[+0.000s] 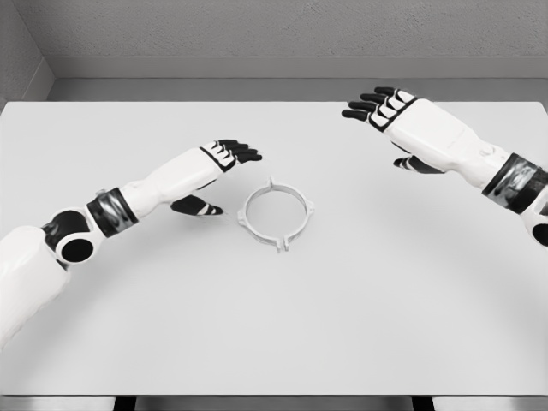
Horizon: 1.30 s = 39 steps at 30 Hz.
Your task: Assemble PVC drainage pipe clamps
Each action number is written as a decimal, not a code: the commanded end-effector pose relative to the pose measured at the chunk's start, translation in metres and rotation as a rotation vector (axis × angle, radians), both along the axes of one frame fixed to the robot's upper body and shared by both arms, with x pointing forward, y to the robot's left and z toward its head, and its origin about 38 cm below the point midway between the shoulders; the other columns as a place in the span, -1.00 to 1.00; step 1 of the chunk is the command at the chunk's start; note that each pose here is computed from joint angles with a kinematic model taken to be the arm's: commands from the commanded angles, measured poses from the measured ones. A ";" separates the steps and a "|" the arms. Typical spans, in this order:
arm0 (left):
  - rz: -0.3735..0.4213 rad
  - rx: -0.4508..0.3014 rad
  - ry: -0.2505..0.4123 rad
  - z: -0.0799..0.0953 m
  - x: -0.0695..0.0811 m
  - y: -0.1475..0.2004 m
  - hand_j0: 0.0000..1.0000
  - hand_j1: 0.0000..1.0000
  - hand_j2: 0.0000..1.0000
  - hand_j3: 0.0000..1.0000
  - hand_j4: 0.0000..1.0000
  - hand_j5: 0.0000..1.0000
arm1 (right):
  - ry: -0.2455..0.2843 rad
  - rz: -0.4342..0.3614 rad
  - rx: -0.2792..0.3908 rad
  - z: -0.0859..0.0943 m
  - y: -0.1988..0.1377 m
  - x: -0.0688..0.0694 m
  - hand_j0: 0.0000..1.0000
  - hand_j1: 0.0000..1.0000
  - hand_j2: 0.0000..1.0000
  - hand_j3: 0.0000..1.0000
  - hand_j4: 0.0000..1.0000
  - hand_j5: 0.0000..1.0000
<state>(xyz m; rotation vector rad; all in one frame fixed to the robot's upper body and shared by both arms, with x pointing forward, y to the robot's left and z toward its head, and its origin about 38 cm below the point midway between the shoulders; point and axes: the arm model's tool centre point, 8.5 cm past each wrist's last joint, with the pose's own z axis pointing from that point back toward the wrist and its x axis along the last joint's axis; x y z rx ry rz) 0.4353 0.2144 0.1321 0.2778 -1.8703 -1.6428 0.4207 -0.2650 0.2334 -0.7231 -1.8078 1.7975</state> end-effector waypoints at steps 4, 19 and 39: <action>0.044 0.009 0.014 -0.002 0.010 0.014 1.00 1.00 1.00 1.00 1.00 1.00 | 0.119 0.041 -0.011 -0.043 0.029 0.008 1.00 1.00 1.00 1.00 1.00 1.00; 0.133 0.044 -0.008 0.012 0.028 0.053 1.00 1.00 1.00 1.00 1.00 1.00 | 0.218 0.097 0.020 -0.082 0.089 0.014 1.00 1.00 1.00 1.00 1.00 1.00; 0.136 0.038 -0.007 0.013 0.028 0.054 1.00 1.00 1.00 1.00 1.00 1.00 | 0.275 0.074 0.008 -0.100 0.095 0.029 1.00 1.00 1.00 1.00 1.00 1.00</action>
